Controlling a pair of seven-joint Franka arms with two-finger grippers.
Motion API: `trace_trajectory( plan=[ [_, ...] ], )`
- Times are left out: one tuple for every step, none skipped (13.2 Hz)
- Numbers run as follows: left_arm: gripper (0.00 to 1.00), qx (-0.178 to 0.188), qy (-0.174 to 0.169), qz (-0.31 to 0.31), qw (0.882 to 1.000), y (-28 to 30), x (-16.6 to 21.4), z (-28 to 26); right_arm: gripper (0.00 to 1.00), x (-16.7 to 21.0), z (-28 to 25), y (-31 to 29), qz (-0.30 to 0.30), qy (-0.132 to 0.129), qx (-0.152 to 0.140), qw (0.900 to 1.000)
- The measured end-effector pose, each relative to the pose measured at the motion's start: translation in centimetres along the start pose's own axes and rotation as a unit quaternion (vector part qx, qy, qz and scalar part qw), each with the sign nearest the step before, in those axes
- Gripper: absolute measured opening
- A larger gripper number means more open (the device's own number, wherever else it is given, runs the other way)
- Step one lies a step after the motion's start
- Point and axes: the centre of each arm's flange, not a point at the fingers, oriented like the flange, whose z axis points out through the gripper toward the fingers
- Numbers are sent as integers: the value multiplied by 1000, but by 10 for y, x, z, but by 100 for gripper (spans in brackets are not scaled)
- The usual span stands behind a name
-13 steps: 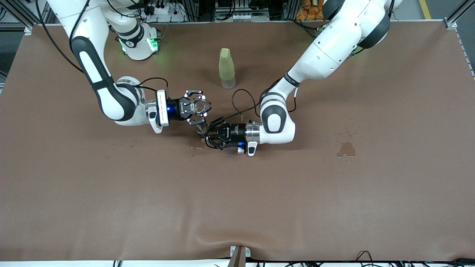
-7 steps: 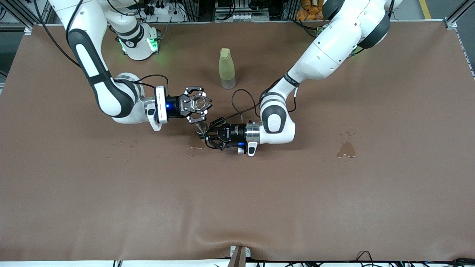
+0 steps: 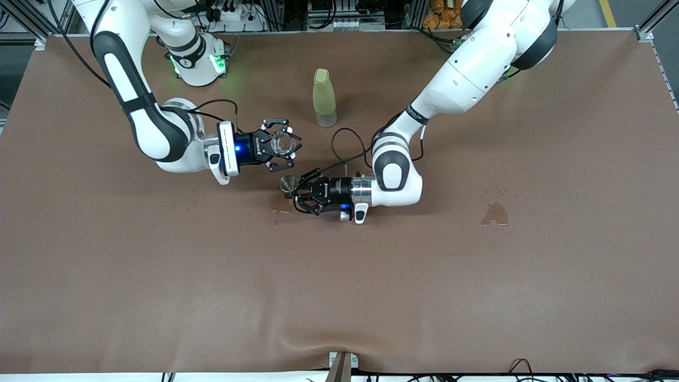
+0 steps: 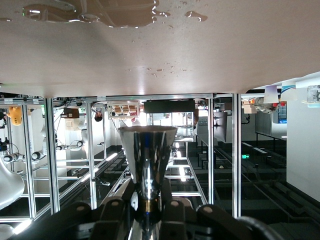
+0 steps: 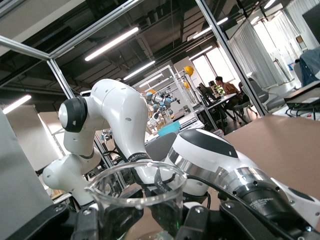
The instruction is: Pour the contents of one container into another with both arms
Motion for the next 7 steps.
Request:
trace_trajectory(
  plan=[
    [22, 0, 0, 0, 1000, 0, 0, 0, 17, 0, -1, 1, 18, -1, -3, 1000],
    [22, 0, 0, 0, 1000, 0, 0, 0, 17, 0, -2, 1, 36, -4, -8, 999],
    [22, -1, 0, -1, 1000, 0, 1, 0, 17, 0, -2, 2, 55, -5, -13, 998],
    [22, -3, -2, -3, 1000, 0, 0, 0, 17, 0, -4, 3, 73, -8, -19, 997],
    [22, -4, -2, -4, 1000, 0, 0, 0, 17, 0, -5, 4, 88, -10, -26, 996],
    [22, -4, -2, -4, 1000, 0, 0, 0, 17, 0, -6, 5, 100, -11, -30, 995],
    [22, -4, -2, -4, 1000, 1, 0, 0, 17, 0, -7, 5, 110, -12, -35, 993]
  ],
)
